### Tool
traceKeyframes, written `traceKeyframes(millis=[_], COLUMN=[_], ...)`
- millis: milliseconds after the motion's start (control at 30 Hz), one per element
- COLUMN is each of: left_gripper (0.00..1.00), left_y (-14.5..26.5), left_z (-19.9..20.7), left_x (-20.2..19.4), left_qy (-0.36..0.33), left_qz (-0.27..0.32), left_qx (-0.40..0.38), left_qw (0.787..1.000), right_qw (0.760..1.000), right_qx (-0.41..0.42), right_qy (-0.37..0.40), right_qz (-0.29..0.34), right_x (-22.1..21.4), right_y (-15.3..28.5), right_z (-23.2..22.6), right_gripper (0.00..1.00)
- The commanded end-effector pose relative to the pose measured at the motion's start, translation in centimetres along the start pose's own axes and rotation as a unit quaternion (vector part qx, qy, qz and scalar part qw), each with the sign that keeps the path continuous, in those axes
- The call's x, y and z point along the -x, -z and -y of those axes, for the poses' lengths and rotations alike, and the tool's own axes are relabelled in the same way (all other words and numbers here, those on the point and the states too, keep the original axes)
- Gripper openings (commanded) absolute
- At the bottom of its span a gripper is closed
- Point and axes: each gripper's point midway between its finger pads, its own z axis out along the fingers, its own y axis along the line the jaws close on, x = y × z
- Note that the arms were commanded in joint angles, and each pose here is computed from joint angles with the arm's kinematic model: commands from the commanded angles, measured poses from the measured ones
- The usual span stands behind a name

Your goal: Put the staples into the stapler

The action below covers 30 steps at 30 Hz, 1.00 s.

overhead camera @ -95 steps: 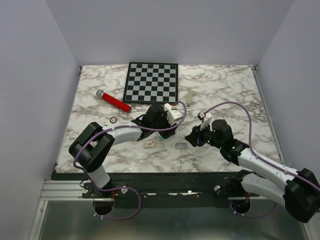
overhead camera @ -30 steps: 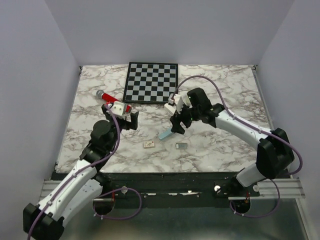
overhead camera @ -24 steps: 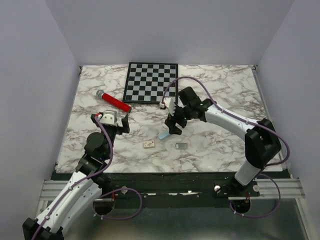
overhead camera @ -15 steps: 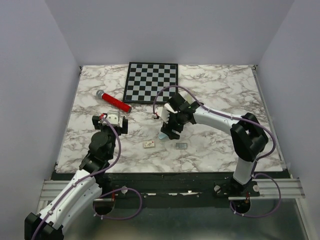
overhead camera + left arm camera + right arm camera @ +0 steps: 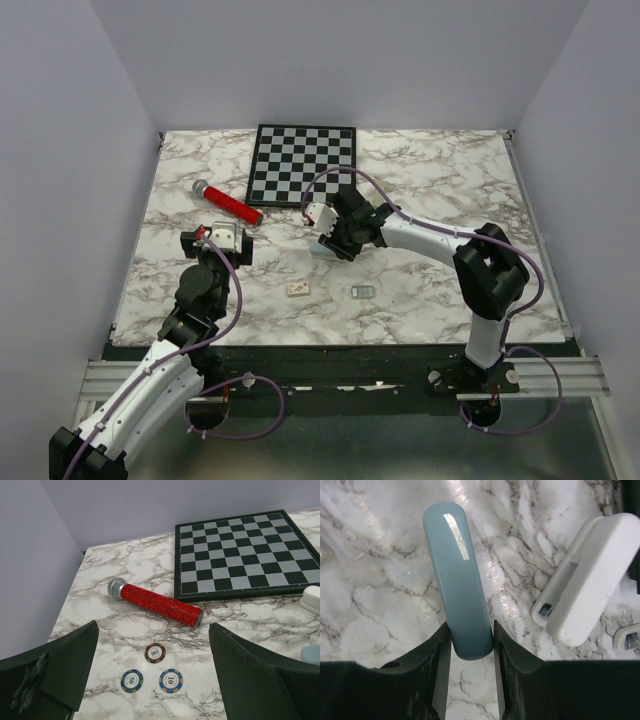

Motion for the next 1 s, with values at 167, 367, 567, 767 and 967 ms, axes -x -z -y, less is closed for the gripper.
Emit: traceKeyframes(millis=[167, 367, 567, 767, 967], left_gripper=[0.99, 0.99, 0.99, 0.99, 0.99], left_y=[0.1, 0.1, 0.2, 0.3, 0.6], left_z=[-1.1, -1.2, -1.3, -1.2, -0.8], left_x=[0.6, 0.7, 1.1, 2.4, 3.4], left_qy=[0.002, 0.004, 0.026, 0.094, 0.134], left_qz=[0.012, 0.012, 0.012, 0.002, -0.026], left_qx=[0.025, 0.027, 0.032, 0.034, 0.026], left_qw=[1.000, 1.000, 0.999, 0.995, 0.990], right_qw=[0.982, 0.968, 0.955, 0.938, 0.871], right_qx=[-0.133, -0.119, -0.118, -0.145, -0.213], right_qy=[-0.134, -0.222, -0.271, -0.307, -0.423], right_qz=[0.003, 0.006, 0.024, 0.075, 0.132], right_x=[2.5, 3.1, 3.9, 5.1, 0.1], right_y=[-1.4, -2.5, -0.4, 5.0, 13.4], right_z=[5.1, 4.3, 3.8, 5.0, 9.6], right_gripper=[0.27, 0.32, 0.56, 0.80, 0.90])
